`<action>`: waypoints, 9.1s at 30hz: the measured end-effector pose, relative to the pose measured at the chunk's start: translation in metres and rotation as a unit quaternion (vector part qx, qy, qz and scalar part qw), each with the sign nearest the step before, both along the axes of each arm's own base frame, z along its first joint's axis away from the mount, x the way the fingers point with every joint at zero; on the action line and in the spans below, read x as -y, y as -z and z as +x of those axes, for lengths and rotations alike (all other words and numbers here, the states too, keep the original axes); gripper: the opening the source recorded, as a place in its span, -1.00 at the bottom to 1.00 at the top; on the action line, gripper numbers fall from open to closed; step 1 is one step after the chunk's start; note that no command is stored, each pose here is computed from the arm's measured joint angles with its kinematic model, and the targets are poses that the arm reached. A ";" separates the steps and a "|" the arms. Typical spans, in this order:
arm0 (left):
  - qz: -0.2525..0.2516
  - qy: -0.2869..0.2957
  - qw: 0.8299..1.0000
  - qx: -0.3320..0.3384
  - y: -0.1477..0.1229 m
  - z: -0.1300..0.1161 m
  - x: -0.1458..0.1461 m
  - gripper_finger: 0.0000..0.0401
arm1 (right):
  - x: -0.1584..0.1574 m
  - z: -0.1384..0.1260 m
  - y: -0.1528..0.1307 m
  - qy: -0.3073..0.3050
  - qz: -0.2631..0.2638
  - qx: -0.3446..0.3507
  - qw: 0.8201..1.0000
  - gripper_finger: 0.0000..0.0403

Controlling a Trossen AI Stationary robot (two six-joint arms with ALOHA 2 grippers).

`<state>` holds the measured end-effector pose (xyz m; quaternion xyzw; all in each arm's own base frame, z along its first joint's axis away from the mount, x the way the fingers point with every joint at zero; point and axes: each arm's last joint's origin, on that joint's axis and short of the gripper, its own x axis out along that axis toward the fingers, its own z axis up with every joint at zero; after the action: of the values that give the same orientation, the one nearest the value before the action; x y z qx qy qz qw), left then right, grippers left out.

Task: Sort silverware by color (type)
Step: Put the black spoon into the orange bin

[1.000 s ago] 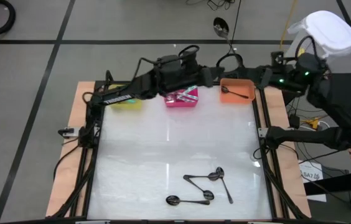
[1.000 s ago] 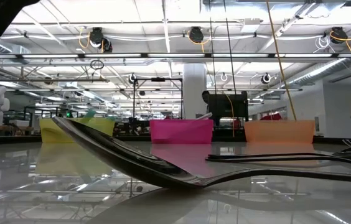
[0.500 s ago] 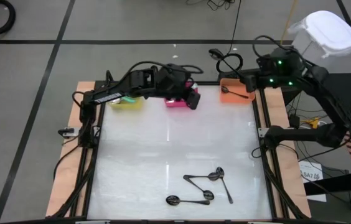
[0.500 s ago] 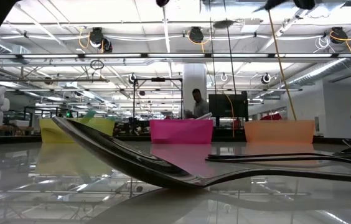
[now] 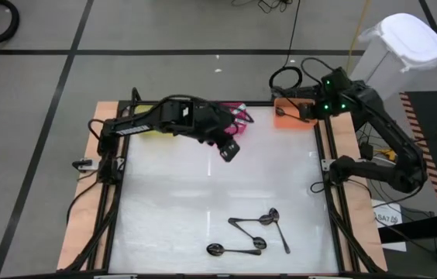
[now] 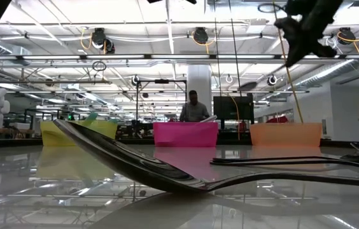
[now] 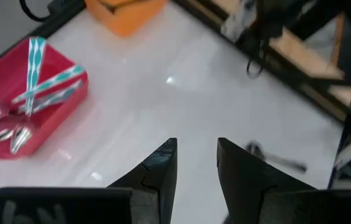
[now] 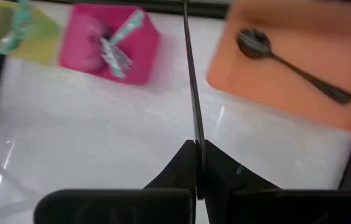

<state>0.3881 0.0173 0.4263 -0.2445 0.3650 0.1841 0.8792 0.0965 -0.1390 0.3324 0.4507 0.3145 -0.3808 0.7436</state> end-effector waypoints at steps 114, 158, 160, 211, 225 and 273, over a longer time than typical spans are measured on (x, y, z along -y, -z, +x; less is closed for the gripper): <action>0.026 0.053 0.998 -0.021 0.003 -0.004 0.054 -0.44 | 0.059 -0.001 0.124 0.498 0.056 -0.253 0.828 -0.30; 0.043 0.058 0.997 -0.025 0.003 -0.004 0.043 -0.44 | 0.036 -0.015 0.095 0.548 -0.029 -0.251 0.798 -0.43; 0.048 0.063 0.997 -0.026 0.003 -0.004 0.043 -0.44 | 0.033 -0.017 0.093 0.542 -0.037 -0.265 0.797 -0.50; 0.065 0.089 0.993 -0.030 0.003 -0.004 0.048 -0.44 | 0.053 -0.003 0.131 0.527 0.040 -0.326 0.784 -0.91; 0.070 0.091 0.993 -0.031 0.003 -0.004 0.045 -0.44 | 0.066 0.013 0.132 0.480 0.028 -0.249 0.841 -0.91; 0.072 0.062 0.995 -0.030 0.003 -0.003 0.039 -0.44 | 0.052 0.018 0.146 0.457 0.054 -0.351 0.816 -0.91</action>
<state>0.3847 -0.0221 0.4236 -0.1519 0.3913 0.1623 0.8930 0.1144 -0.1914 0.1859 0.4180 0.3320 -0.7913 0.2980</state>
